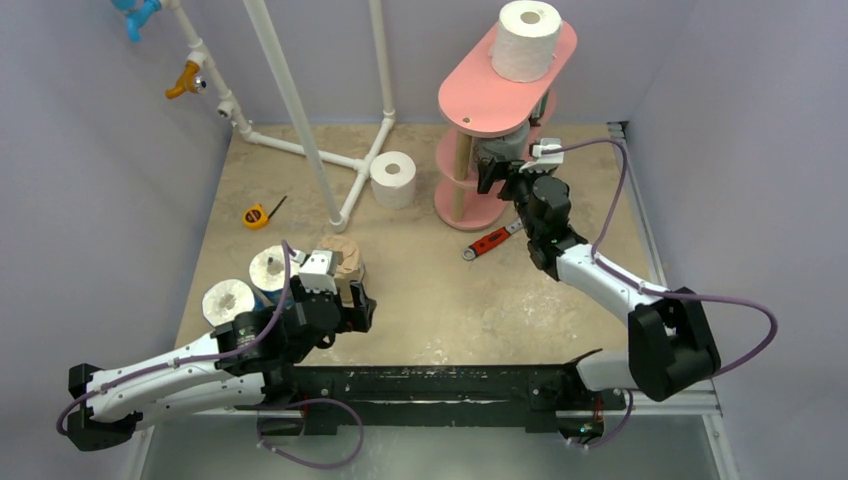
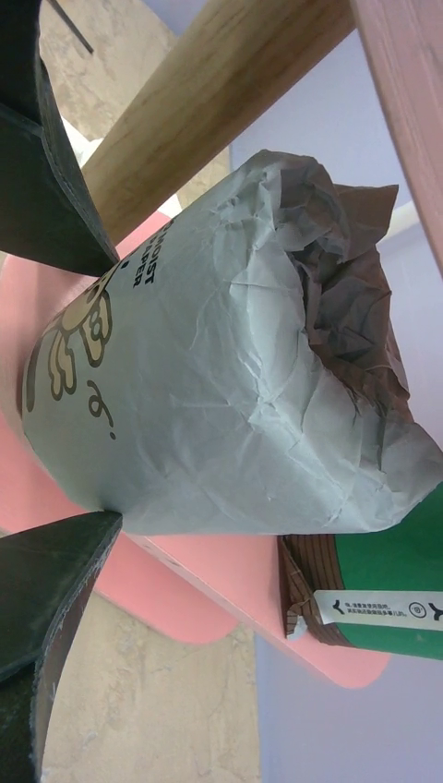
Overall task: Place and organize the paper towels onto the shelf
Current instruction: Move the paper towel to the shelf.
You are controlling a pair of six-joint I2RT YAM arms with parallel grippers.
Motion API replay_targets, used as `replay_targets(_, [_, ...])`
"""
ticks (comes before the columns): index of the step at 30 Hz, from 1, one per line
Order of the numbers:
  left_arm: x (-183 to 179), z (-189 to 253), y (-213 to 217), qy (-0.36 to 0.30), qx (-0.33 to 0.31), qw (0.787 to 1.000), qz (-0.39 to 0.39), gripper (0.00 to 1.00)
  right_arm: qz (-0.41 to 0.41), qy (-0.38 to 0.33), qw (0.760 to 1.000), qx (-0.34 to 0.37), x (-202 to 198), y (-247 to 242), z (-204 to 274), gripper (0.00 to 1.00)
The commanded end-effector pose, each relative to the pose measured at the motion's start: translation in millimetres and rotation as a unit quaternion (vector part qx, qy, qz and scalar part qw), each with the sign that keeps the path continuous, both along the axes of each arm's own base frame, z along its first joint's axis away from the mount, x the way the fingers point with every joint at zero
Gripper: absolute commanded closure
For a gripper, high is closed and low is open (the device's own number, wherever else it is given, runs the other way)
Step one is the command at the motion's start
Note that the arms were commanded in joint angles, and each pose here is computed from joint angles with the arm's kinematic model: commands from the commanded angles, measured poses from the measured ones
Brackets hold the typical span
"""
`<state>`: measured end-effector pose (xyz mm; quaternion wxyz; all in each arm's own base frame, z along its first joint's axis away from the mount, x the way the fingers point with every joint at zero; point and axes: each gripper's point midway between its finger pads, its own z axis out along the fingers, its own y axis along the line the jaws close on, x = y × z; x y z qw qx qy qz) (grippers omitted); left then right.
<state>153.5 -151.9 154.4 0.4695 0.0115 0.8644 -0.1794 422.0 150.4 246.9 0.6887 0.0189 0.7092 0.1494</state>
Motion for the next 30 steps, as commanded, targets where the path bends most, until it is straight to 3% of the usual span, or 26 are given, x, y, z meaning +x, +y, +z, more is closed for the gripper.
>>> replay_targets(1, [4.0, 11.4, 3.0, -0.008, -0.016, 1.0, 0.019, 0.03, -0.014, -0.051, 0.998, 0.019, 12.4, -0.3, 39.0, 0.02])
replay_targets(30, [9.1, 10.4, 10.6, -0.02, 0.006, 0.999, 0.035, 0.02, -0.084, -0.076, 0.993, 0.022, 54.0, -25.4, 26.6, 0.02])
